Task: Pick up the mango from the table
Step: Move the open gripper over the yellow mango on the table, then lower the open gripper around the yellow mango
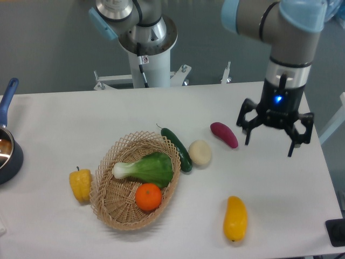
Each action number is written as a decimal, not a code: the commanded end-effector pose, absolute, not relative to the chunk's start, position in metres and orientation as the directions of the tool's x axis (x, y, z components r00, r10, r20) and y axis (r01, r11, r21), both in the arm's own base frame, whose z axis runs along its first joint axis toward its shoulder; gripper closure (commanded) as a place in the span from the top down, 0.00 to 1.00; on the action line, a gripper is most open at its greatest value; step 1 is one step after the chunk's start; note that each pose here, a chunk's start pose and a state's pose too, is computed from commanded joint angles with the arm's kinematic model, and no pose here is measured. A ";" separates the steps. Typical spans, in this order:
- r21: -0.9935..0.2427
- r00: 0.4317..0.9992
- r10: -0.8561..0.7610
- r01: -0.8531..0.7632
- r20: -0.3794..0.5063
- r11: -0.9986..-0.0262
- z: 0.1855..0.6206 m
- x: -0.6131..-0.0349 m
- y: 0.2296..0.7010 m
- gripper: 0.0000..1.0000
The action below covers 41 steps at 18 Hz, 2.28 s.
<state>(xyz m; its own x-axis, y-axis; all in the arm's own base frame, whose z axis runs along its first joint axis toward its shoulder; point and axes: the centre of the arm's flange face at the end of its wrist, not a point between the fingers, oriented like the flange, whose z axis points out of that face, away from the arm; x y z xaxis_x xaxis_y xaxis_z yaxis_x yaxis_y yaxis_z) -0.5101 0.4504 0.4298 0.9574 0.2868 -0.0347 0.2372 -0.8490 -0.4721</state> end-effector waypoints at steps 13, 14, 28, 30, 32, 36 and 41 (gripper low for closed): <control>-0.410 0.942 0.332 0.319 0.043 -0.854 0.309 -0.554 0.489 1.00; -0.406 0.943 0.330 0.316 0.039 -0.858 0.303 -0.557 0.492 1.00; -0.352 0.971 0.238 0.217 -0.017 -0.911 0.243 -0.562 0.510 1.00; -0.339 0.972 0.234 0.215 -0.017 -0.916 0.236 -0.561 0.508 1.00; -0.311 0.970 0.240 0.218 -0.032 -0.925 0.231 -0.559 0.506 1.00; -0.270 0.969 0.242 0.220 -0.051 -0.937 0.219 -0.549 0.515 1.00; -0.265 0.966 0.256 0.236 -0.043 -0.935 0.215 -0.545 0.520 1.00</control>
<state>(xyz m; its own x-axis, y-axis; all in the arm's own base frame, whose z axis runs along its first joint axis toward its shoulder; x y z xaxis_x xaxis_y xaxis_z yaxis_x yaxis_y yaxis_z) -0.5448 0.5204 0.2147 0.9658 0.2555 -0.0430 0.2356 -0.9351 -0.2648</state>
